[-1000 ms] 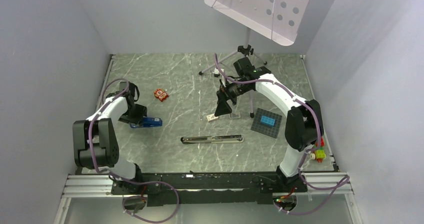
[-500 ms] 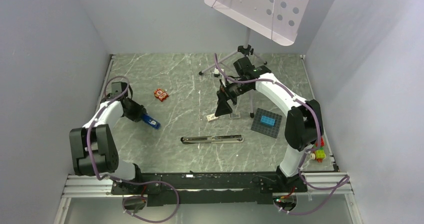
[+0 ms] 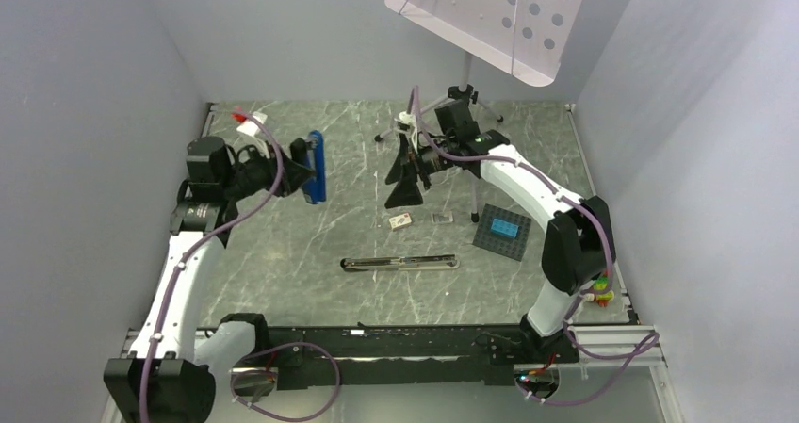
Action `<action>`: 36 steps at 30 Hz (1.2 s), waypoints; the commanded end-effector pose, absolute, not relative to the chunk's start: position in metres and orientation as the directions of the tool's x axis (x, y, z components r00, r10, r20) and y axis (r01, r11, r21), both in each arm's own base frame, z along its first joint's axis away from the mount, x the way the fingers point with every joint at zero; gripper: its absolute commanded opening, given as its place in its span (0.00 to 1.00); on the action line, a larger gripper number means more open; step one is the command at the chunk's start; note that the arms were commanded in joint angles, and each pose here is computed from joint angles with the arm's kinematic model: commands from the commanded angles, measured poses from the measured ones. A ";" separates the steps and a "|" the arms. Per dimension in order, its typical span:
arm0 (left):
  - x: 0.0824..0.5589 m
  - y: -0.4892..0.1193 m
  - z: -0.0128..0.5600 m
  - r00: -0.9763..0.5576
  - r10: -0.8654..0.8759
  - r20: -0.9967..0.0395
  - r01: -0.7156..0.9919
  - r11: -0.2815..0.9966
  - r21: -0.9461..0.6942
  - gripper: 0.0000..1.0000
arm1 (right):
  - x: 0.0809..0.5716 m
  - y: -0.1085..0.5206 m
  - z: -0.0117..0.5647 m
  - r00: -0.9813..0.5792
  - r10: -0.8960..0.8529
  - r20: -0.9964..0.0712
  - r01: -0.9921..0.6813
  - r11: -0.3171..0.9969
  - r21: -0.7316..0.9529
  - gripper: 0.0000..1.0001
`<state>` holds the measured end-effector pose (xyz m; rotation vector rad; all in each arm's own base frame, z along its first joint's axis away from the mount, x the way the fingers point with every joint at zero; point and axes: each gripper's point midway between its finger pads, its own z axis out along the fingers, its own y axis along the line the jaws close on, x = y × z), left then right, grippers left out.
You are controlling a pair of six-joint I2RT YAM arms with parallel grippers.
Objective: Load the staples into the stapler
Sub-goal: Open the stapler at the center of the board.
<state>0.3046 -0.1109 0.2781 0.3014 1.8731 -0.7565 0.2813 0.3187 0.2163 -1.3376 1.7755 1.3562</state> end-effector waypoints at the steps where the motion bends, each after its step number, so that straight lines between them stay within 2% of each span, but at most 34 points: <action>1: 0.275 -0.162 0.327 -0.188 -0.018 -0.982 0.821 0.545 -0.167 0.00 | 0.265 0.342 0.301 -0.377 -0.150 -0.914 -0.885 -0.232 0.404 1.00; 7: 0.248 -0.183 0.344 -0.146 -0.008 -0.989 0.897 0.421 -0.136 0.00 | 0.249 0.350 0.356 -0.367 0.012 -0.930 -0.877 -0.337 0.342 1.00; 11: 0.233 -0.192 0.350 -0.111 -0.008 -0.994 0.926 0.363 -0.106 0.00 | 0.248 0.362 0.369 -0.420 0.006 -0.908 -0.830 -0.408 0.381 1.00; 15: 0.230 -0.193 0.351 -0.111 0.001 -0.994 0.933 0.346 -0.104 0.00 | 0.226 0.367 0.376 -0.355 -0.031 -0.934 -0.799 -0.509 0.320 1.00; 19: 0.227 -0.194 0.357 -0.095 -0.007 -0.995 0.938 0.334 -0.092 0.00 | 0.207 0.370 0.368 -0.332 -0.081 -0.940 -0.776 -0.542 0.321 1.00; 27: 0.228 -0.194 0.359 -0.090 -0.020 -0.996 0.933 0.349 -0.091 0.00 | 0.212 0.380 0.363 -0.370 -0.112 -0.922 -0.771 -0.517 0.372 0.99; 31: 0.227 -0.193 0.364 -0.076 -0.032 -0.997 0.929 0.362 -0.082 0.00 | 0.229 0.391 0.356 -0.405 -0.120 -0.907 -0.812 -0.409 0.417 0.99; 33: 0.226 -0.192 0.366 -0.072 -0.034 -0.997 0.927 0.366 -0.079 0.00 | 0.239 0.398 0.350 -0.339 -0.133 -0.931 -0.874 -0.322 0.364 0.99; 35: 0.226 -0.192 0.365 -0.074 -0.033 -0.997 0.927 0.366 -0.081 0.00 | 0.237 0.399 0.352 -0.284 -0.135 -0.949 -0.891 -0.330 0.313 0.96; 36: 0.226 -0.192 0.364 -0.079 -0.034 -0.996 0.928 0.363 -0.086 0.00 | 0.233 0.398 0.355 -0.286 -0.118 -0.951 -0.882 -0.355 0.309 0.91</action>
